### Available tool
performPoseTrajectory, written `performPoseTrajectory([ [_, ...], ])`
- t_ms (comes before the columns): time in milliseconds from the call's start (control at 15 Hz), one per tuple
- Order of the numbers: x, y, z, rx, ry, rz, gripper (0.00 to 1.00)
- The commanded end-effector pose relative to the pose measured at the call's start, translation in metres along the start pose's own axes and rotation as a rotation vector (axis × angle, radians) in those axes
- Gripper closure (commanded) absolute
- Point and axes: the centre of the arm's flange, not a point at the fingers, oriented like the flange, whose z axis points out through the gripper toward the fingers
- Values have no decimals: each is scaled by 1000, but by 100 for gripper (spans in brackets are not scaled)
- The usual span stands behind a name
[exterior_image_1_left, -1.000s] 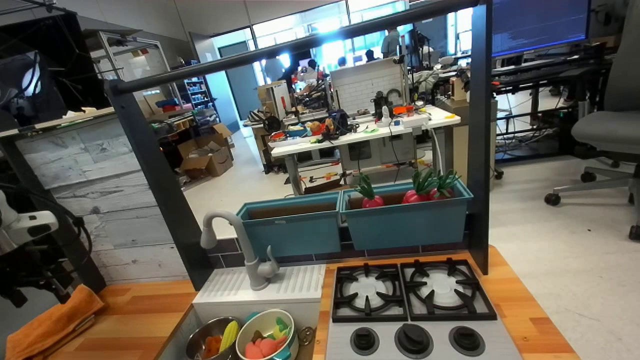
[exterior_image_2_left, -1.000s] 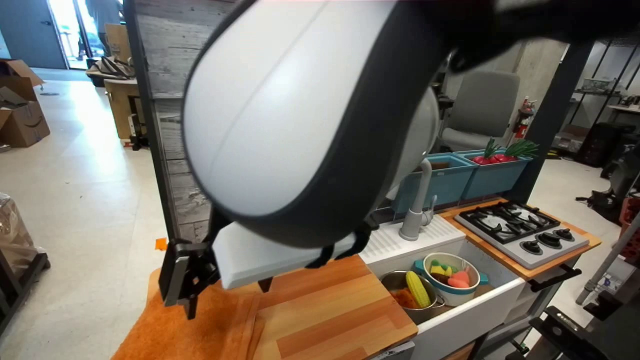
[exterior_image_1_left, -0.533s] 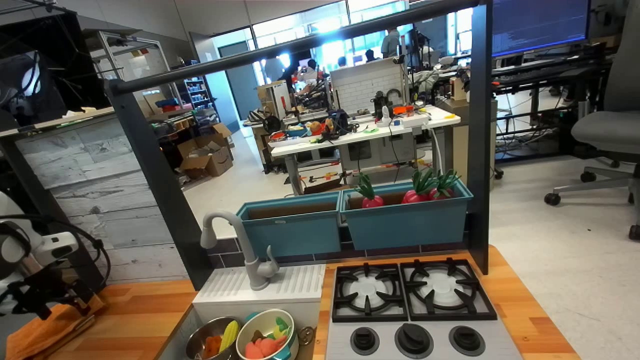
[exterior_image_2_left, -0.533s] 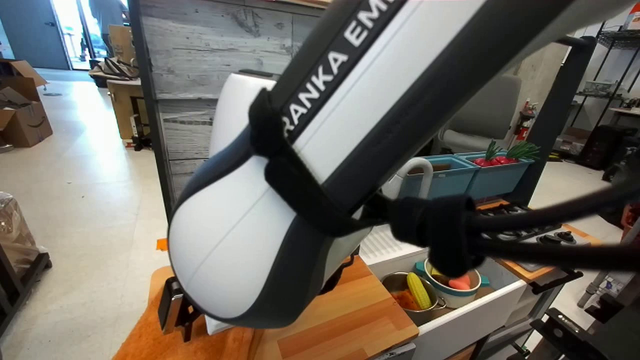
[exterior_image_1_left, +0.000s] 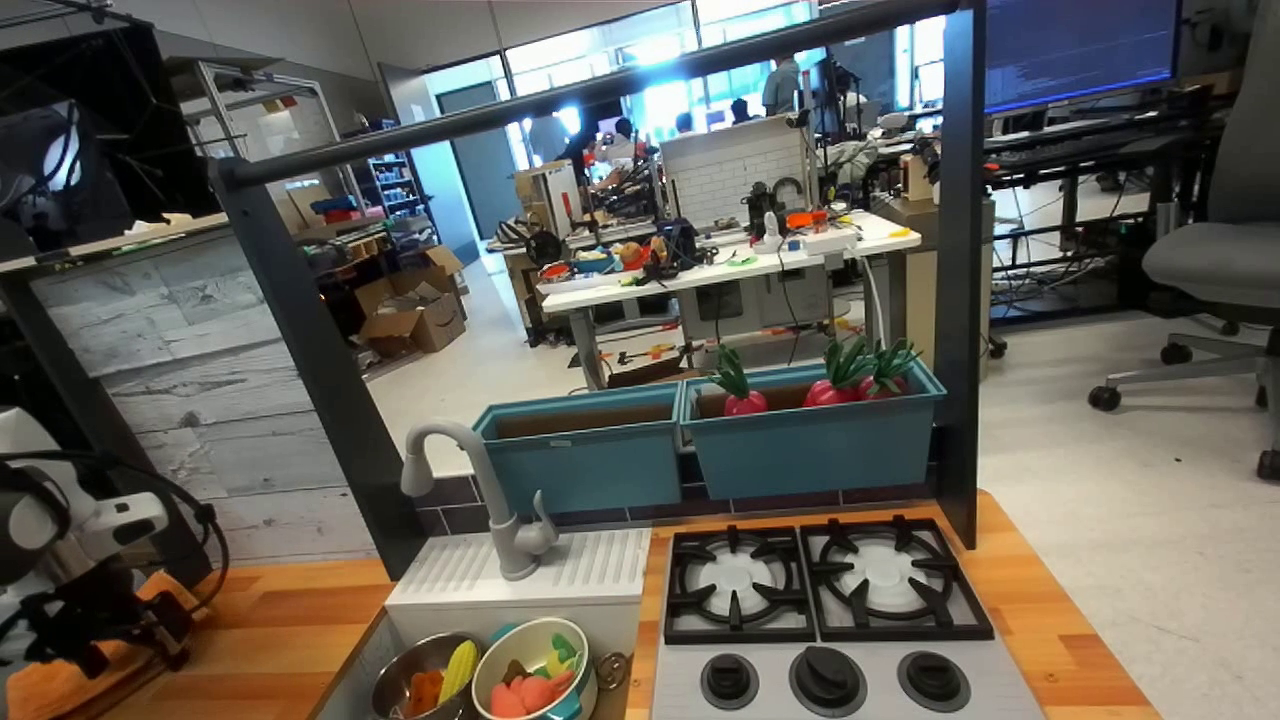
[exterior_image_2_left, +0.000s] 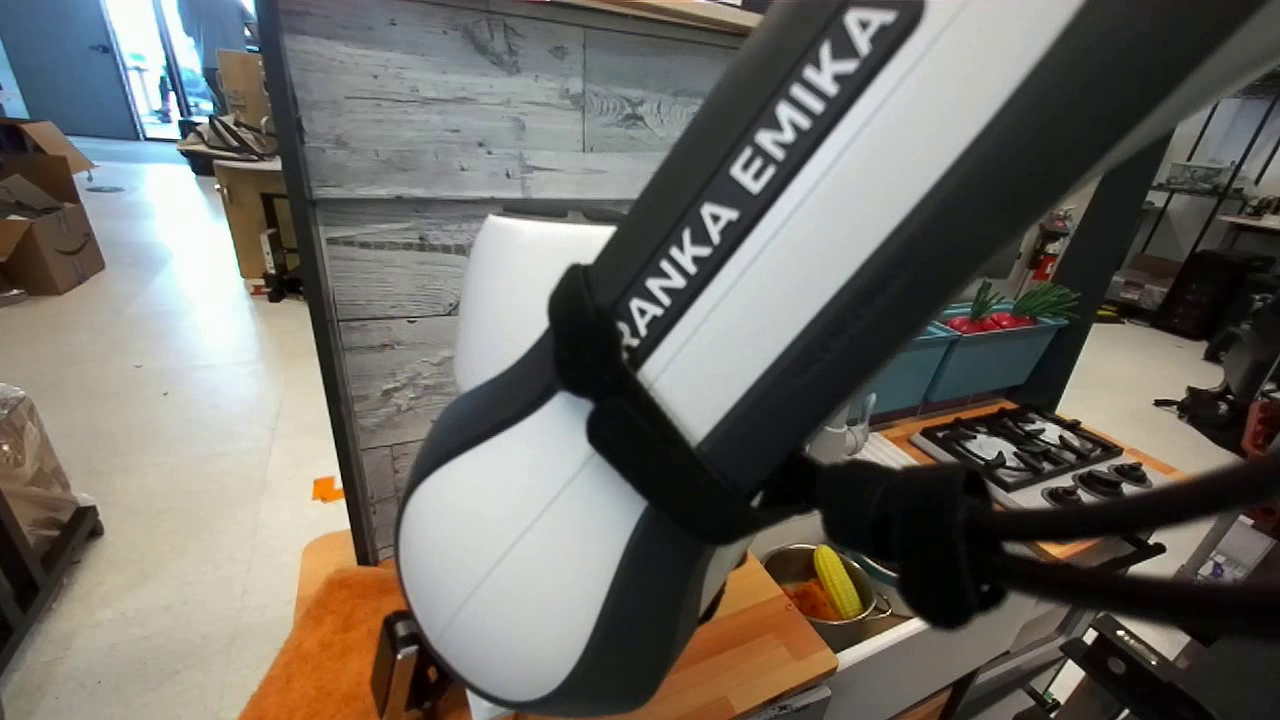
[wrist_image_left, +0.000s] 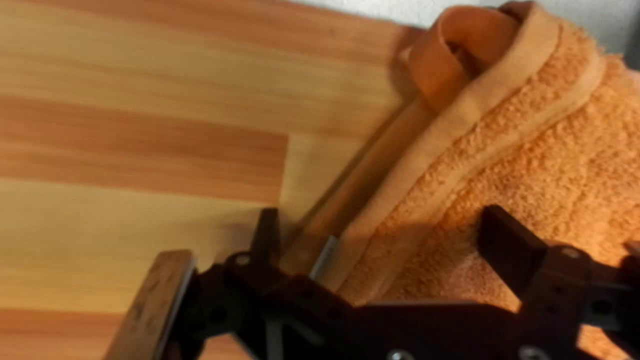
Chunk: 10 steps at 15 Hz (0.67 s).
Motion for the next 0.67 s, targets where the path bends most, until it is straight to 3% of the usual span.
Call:
performPoseTrajectory([
  [0,-30,46,6,-32,-131,102,0],
  [200,-48,100,-4,-115,-138,236,0],
  [467,-62,188,-52,-304,-50,358,0],
  [600,-63,199,-83,-296,0,394,0],
])
